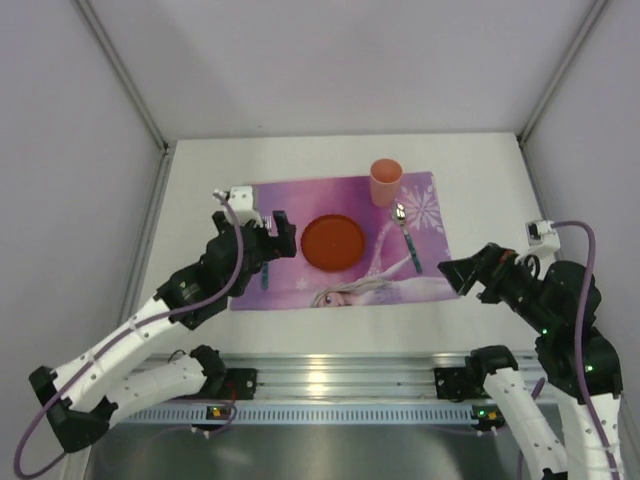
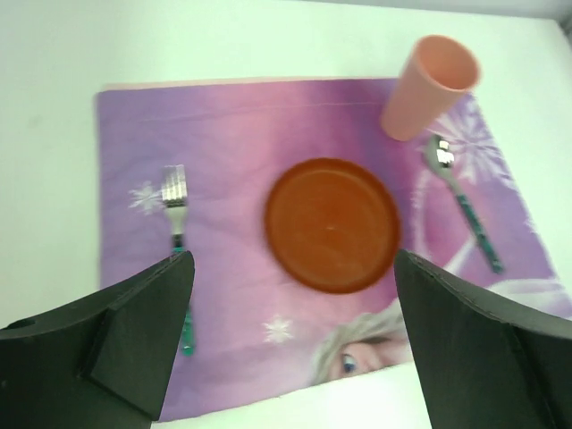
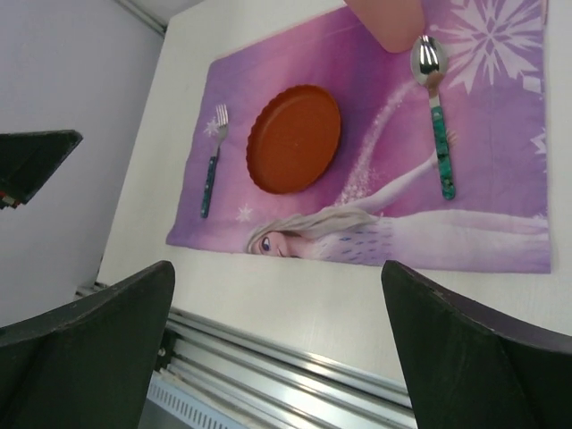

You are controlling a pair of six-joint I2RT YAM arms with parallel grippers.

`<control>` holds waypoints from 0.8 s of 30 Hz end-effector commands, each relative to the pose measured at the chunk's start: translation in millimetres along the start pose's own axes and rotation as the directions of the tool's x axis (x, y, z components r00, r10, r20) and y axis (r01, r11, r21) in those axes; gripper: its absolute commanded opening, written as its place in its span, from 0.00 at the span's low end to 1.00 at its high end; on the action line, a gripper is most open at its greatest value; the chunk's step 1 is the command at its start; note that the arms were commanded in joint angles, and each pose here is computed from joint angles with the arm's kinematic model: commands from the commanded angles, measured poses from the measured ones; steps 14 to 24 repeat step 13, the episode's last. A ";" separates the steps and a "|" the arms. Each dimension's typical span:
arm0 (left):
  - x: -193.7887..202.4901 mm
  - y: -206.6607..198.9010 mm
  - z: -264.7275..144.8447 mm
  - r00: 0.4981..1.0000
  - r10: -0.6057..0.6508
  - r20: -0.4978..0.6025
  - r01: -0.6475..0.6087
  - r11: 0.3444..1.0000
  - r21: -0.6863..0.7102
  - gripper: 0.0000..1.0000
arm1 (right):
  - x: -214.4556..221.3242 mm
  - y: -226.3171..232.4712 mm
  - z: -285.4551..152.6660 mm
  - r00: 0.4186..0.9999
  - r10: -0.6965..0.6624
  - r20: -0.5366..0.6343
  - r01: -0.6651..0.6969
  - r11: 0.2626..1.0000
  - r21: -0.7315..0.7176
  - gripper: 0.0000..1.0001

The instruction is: Set the dinner table for one person

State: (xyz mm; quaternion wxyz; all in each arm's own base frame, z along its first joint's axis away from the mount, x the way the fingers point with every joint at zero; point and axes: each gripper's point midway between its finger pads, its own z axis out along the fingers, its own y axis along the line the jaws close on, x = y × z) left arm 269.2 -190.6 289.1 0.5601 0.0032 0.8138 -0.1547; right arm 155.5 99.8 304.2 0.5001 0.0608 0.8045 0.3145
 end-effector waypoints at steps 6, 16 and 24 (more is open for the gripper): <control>9.3 110.4 -37.8 0.944 0.134 0.302 -0.040 0.954 -0.298 0.99 | 23.1 -24.3 10.1 0.996 0.086 0.039 -0.088 0.995 0.039 1.00; 47.3 115.7 -23.4 0.960 0.220 0.175 -0.156 0.936 -0.316 0.99 | 18.0 -25.3 16.3 0.999 0.022 0.026 -0.023 0.999 0.046 1.00; 47.3 115.7 -23.4 0.960 0.220 0.175 -0.156 0.936 -0.316 0.99 | 18.0 -25.3 16.3 0.999 0.022 0.026 -0.023 0.999 0.046 1.00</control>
